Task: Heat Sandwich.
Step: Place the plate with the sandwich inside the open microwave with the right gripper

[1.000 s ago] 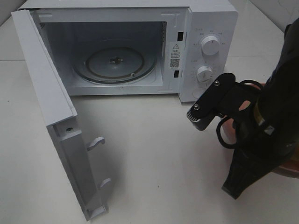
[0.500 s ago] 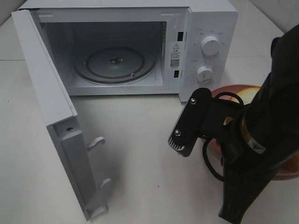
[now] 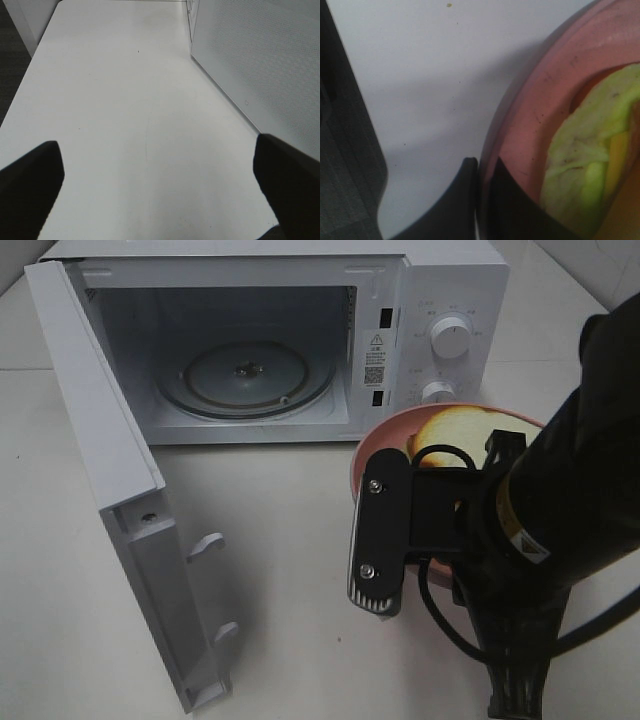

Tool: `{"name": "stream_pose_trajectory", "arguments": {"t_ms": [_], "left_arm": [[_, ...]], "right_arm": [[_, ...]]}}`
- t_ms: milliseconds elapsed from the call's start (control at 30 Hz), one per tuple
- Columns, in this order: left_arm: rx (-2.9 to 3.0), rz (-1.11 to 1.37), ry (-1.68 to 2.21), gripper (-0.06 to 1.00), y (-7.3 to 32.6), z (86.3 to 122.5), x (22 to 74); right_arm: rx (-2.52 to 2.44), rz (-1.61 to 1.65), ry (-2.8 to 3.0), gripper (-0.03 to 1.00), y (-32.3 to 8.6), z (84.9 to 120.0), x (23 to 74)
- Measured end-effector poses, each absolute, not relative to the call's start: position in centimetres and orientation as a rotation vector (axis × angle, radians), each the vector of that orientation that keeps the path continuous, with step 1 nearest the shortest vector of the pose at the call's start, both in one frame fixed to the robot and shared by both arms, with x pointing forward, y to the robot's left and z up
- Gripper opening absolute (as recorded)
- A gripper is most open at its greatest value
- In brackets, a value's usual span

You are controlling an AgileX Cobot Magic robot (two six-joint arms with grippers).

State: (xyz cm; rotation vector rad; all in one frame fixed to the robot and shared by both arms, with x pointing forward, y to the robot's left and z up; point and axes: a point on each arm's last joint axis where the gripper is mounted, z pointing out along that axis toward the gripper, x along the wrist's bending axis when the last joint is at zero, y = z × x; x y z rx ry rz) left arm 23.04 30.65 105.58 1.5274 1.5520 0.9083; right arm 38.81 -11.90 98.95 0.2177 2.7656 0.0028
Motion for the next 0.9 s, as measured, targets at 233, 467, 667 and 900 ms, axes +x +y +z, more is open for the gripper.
{"name": "stream_pose_trajectory", "arguments": {"t_ms": [233, 467, 667, 900], "left_arm": [[1.527, 0.908, 1.552, 0.97, 30.65, 105.58, 23.04], [1.527, 0.908, 1.552, 0.97, 30.65, 105.58, 23.04], [1.527, 0.908, 1.552, 0.97, 30.65, 105.58, 23.04], [1.527, 0.908, 1.552, 0.97, 30.65, 105.58, 23.04]], "right_arm": [[-0.013, 0.024, 2.760, 0.03, -11.46, 99.00, 38.88], [-0.057, 0.090, 2.742, 0.04, -10.98, 99.07, 39.01], [-0.250, 0.051, 2.727, 0.04, -10.98, 99.05, 39.01], [-0.365, 0.049, 2.716, 0.04, -11.24, 99.05, 39.57]]}}
